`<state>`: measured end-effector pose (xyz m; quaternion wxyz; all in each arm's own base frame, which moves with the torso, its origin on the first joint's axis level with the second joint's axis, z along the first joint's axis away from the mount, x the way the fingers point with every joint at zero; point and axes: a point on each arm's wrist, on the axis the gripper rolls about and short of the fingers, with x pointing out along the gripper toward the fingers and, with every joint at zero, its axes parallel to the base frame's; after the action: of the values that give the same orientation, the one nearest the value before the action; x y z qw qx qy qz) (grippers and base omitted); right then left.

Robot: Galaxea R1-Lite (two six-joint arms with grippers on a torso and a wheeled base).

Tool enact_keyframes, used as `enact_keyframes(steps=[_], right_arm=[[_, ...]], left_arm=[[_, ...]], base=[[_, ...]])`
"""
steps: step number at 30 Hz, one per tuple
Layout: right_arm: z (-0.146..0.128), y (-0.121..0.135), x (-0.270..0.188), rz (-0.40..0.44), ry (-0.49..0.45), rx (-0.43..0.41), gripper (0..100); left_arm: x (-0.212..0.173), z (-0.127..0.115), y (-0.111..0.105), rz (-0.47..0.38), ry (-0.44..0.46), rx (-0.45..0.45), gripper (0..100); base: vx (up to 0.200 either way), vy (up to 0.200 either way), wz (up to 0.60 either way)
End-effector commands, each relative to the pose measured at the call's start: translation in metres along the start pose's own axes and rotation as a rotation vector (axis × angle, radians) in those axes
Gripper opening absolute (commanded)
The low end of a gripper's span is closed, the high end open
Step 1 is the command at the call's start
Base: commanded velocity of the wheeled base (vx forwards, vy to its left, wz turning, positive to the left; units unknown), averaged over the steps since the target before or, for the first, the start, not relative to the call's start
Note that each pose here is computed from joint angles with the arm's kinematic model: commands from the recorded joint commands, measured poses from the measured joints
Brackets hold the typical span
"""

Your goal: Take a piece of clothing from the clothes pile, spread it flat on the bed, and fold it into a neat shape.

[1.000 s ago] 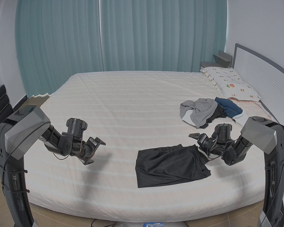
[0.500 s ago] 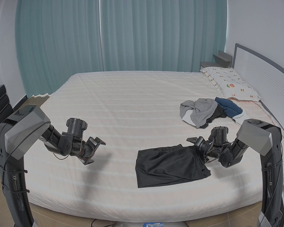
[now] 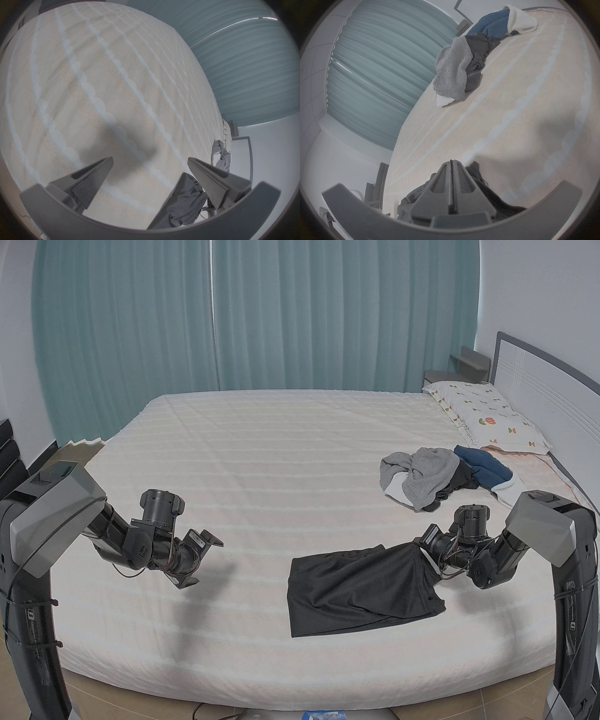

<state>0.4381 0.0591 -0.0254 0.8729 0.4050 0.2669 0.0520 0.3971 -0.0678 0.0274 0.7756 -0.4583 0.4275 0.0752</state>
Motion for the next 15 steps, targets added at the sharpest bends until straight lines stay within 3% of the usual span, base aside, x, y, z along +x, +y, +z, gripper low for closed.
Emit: enact_keyframes(steps=[1,9,10,15], right_arm=[[0.004,-0.007,0.003,-0.007,-0.009,0.008,0],[0.002,-0.007,0.004,-0.008,-0.007,0.009,0],[0.002,-0.005,0.003,-0.005,-0.008,0.009,100],[0.012,0.01,-0.011,0.019,-0.031,0.004,100]], left_arm=[[0.0,0.0,0.0,0.001,0.001,-0.001,100],[0.0,0.0,0.0,0.001,0.001,-0.001,100],[0.0,0.0,0.0,0.0,0.0,0.0,100],[0.0,0.0,0.001,0.001,0.001,-0.003,100]], base=[[0.0,0.0,0.0],[0.0,0.0,0.0],[0.0,0.0,0.0],[0.0,0.0,0.0]])
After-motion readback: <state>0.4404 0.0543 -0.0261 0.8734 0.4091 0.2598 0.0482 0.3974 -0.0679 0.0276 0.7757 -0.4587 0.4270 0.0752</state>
